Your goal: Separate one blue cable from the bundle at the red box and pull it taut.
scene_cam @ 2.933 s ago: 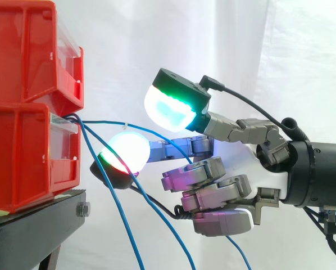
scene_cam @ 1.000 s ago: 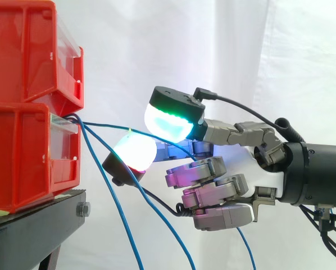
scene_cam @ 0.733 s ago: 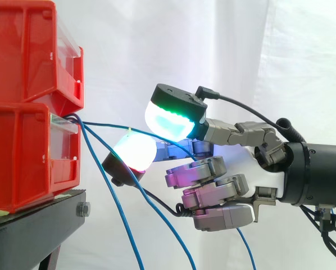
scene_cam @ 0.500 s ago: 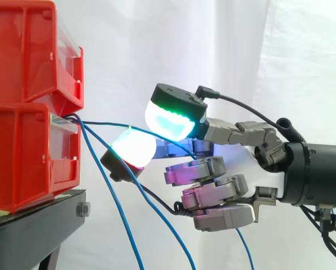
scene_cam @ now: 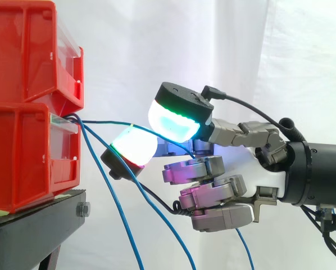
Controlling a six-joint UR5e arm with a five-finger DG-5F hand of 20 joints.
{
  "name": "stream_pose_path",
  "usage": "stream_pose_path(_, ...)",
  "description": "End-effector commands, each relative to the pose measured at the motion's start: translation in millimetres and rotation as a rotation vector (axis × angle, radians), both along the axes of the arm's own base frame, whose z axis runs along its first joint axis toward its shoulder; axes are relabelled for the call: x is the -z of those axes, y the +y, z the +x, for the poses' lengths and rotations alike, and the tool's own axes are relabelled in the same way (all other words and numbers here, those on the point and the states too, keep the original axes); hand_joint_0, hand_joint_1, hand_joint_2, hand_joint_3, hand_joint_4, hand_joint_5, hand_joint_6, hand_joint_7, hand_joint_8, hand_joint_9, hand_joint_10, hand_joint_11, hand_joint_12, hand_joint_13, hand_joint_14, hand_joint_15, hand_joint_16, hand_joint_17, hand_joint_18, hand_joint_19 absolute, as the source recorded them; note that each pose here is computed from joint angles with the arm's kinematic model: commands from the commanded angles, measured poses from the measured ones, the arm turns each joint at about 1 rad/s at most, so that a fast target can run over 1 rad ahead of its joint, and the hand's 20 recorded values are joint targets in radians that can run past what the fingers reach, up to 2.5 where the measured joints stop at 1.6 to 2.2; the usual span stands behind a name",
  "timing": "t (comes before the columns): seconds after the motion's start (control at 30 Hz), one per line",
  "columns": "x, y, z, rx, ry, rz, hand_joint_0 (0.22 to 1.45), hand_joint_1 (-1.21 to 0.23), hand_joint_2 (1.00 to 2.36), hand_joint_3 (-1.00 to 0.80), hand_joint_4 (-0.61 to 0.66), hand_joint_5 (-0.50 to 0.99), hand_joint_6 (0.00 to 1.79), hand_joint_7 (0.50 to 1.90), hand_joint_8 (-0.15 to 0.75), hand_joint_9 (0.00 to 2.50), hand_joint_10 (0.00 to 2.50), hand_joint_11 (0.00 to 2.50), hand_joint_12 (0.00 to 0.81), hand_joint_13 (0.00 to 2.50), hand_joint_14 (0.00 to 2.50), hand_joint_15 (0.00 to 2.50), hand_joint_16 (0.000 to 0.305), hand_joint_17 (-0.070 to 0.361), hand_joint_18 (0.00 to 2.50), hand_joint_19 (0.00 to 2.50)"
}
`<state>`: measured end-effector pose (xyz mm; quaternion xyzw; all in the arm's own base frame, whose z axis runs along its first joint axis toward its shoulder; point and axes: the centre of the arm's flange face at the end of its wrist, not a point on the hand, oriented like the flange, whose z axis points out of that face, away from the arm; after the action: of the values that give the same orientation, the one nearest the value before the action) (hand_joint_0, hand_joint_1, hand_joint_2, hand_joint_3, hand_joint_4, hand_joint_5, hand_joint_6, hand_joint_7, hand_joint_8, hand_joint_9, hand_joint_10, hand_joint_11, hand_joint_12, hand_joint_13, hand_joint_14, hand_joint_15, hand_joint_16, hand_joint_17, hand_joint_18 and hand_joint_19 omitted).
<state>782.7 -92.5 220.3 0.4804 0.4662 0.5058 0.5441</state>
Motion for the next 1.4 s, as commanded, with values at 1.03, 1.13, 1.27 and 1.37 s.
stream_pose_path(1.03, 1.3, 1.3, 0.1, -0.001, 0.002, -0.003, 0.61, -0.82, 1.0, 0.03, -0.1, -0.09, 0.9, 1.04, 0.079, 0.81, 2.5, 1.8, 0.36, 1.1, 2.5, 1.19, 0.068, 0.154, 1.41, 0.93)
stream_pose_path(1.13, 2.0, 1.4, -0.2, -0.003, 0.003, -0.003, 0.58, -0.81, 1.1, 0.04, -0.13, -0.08, 0.9, 1.06, 0.087, 0.81, 2.5, 1.86, 0.369, 1.06, 2.5, 1.16, 0.07, 0.156, 1.35, 0.9)
stream_pose_path(1.27, 0.8, 2.9, -0.2, -0.008, 0.002, -0.004, 0.56, -0.8, 1.19, 0.02, -0.13, -0.07, 0.9, 1.06, 0.092, 0.8, 2.5, 1.89, 0.392, 1.02, 2.5, 1.1, 0.07, 0.158, 1.31, 0.85)
stream_pose_path(1.37, 2.0, 2.9, -0.1, -0.008, 0.003, -0.004, 0.56, -0.79, 1.21, 0.01, -0.13, -0.07, 0.9, 1.07, 0.092, 0.8, 2.5, 1.84, 0.398, 1.0, 2.5, 1.07, 0.07, 0.157, 1.27, 0.84)
